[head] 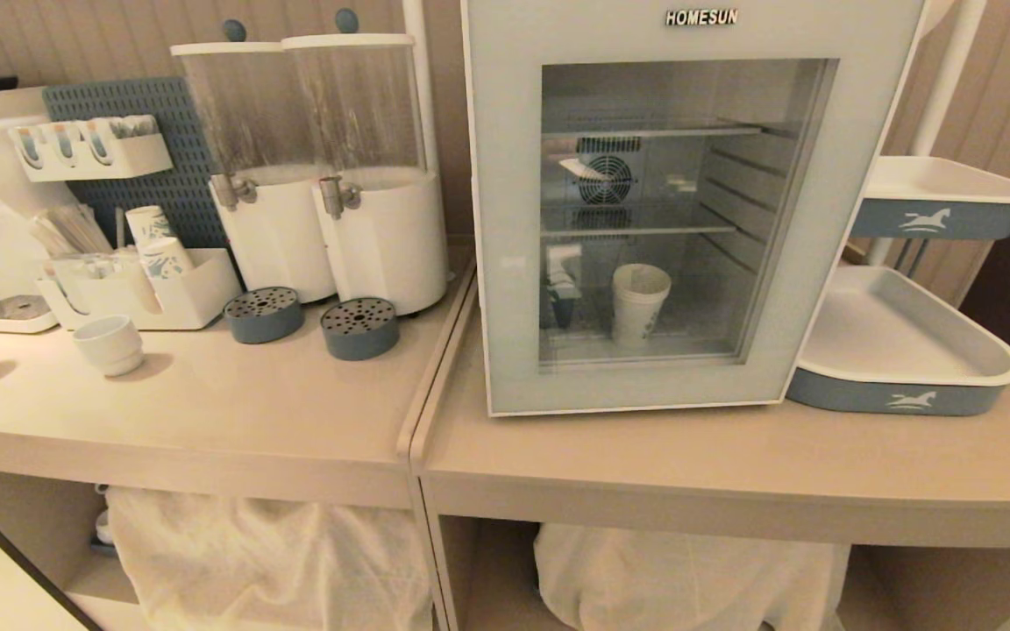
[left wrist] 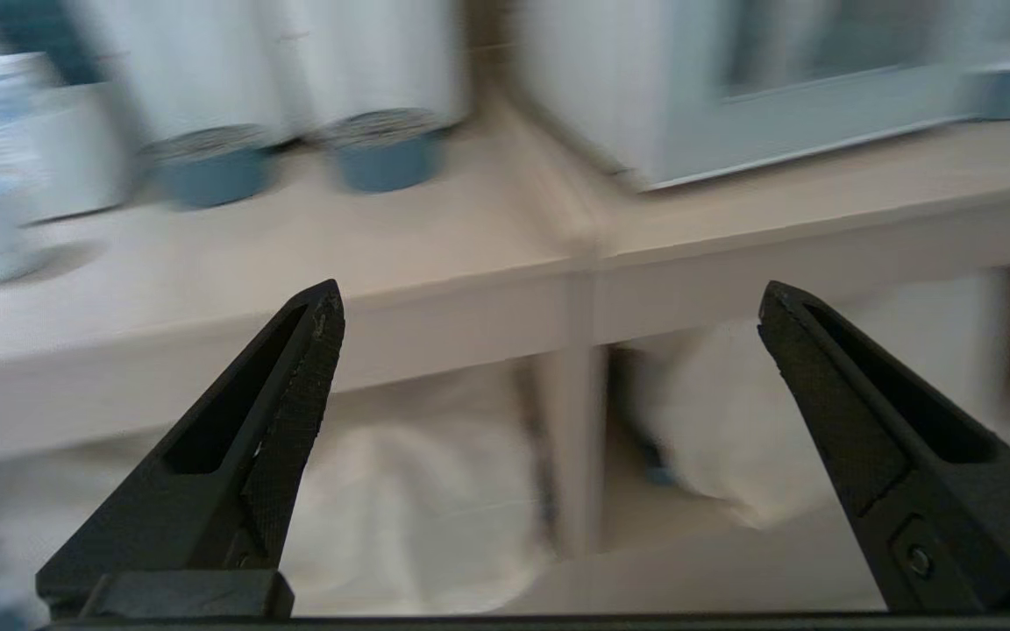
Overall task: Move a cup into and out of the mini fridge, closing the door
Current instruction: Open the freezer door
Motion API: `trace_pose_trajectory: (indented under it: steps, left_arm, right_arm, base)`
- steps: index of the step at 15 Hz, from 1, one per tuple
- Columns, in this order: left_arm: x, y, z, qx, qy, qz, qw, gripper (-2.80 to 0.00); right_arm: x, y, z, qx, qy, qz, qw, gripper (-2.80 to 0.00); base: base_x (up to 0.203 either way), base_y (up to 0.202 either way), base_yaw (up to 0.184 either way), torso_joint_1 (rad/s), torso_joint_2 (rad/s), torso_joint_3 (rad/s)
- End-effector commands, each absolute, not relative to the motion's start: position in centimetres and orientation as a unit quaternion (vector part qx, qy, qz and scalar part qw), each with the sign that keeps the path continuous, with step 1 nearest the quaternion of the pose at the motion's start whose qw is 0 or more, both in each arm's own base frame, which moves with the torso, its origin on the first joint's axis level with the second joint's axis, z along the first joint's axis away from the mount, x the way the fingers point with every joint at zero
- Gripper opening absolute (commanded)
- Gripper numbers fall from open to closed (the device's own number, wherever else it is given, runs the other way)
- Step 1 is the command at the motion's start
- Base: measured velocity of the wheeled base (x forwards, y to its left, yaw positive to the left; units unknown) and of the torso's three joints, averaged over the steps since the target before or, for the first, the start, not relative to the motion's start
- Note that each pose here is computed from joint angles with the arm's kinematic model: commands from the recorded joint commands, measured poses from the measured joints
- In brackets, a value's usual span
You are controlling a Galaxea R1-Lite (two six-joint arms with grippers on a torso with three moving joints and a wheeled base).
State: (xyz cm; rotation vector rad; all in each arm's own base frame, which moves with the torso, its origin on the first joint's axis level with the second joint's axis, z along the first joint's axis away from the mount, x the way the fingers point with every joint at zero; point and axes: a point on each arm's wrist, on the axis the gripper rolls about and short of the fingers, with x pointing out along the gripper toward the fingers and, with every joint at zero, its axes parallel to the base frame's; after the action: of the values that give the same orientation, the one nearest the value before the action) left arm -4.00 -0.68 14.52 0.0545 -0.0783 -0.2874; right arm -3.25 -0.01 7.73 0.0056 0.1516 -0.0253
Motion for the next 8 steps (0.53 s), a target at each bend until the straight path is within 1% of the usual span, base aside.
trace_pose_trajectory:
  steps: [1,3,5,6,8]
  left_arm:
    - [-3.1,-0.8,16.6,0.012,-0.016,-0.183,0.983,0.00]
    - [-1.5,-0.7,19.2,-0.016,0.015,-0.233,0.972,0.00]
    - [0.4,-1.0,22.6,-0.036,0.035,-0.309,0.950,0.00]
    - [1.2,-1.2,24.3,-0.042,0.034,-0.331,0.942,0.00]
    - [2.2,-1.6,26.0,-0.043,0.026,-0.340,0.939,0.00]
  right_arm:
    - [-3.2,0.0,7.7,0.003,0.077,-0.012,0.997,-2.80]
    - [-3.2,0.0,7.7,0.004,0.077,-0.013,0.997,-2.80]
    - [-3.2,0.0,7.7,0.004,0.077,-0.013,0.997,-2.80]
    - [-3.2,0.0,7.7,0.003,0.077,-0.013,0.997,-2.80]
    - [-3.2,0.0,7.7,0.003,0.077,-0.013,0.997,-2.80]
  base:
    - [0.000,0.000,0.000,0.000,0.00,0.000]
    - [0.000,0.000,0.000,0.000,0.00,0.000]
    - [0.000,0.000,0.000,0.000,0.00,0.000]
    - [0.000,0.000,0.000,0.000,0.00,0.000]
    - [0.000,0.000,0.000,0.000,0.00,0.000]
